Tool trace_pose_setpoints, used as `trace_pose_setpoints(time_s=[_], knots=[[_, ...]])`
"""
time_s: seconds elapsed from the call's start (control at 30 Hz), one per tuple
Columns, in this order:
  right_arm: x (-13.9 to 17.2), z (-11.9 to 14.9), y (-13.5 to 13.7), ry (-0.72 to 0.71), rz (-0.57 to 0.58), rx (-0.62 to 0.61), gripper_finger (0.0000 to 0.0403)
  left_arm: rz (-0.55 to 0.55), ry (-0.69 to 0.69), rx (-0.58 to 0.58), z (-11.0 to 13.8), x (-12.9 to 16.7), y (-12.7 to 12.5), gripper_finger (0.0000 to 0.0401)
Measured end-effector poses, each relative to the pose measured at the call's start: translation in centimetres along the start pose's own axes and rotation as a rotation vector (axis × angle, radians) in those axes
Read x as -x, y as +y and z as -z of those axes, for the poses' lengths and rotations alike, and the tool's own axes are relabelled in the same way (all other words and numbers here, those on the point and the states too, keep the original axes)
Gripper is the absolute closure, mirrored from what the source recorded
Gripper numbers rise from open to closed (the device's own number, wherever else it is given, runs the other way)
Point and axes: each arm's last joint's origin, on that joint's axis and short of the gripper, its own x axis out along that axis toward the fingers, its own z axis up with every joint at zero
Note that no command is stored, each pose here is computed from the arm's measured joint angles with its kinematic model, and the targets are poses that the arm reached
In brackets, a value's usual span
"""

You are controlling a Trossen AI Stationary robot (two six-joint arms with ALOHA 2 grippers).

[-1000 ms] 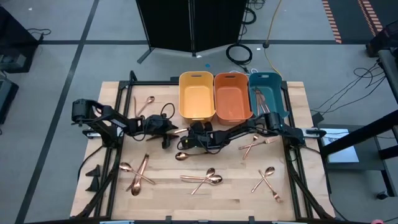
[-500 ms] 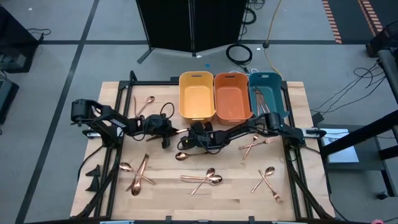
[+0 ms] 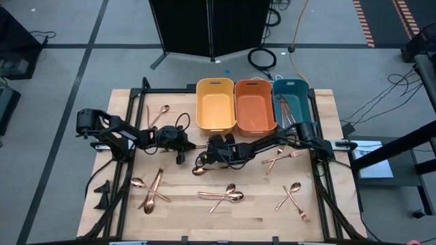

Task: Sort silverware
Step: Put the copper knife into the blue bin

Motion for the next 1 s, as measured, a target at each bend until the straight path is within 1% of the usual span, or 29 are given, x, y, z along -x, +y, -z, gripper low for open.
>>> trace_pose_setpoints(time_s=[0.13, 0.67, 0.73, 0.87, 1.0], knots=[[-0.02, -0.16, 0.15, -0.015, -0.012, -0.012, 0.0403, -0.001, 0.000, -0.001, -0.02, 0.00, 0.01, 0.0384], [0.00, -0.30, 0.24, -0.022, -0.016, -0.001, 0.0403, -0.001, -0.004, -0.002, -0.08, 0.01, 0.03, 0.0382], [0.00, -0.32, 0.27, -0.021, -0.020, 0.030, 0.0403, -0.001, -0.004, -0.002, -0.10, 0.00, 0.03, 0.0382], [-0.10, -0.36, 0.32, 0.033, -0.082, 0.151, 0.0403, 0.003, -0.004, -0.002, -0.10, 0.01, 0.03, 0.0382], [-0.47, -0.67, 0.03, 0.056, -0.101, 0.160, 0.0403, 0.005, -0.005, -0.001, -0.10, 0.01, 0.03, 0.0382]])
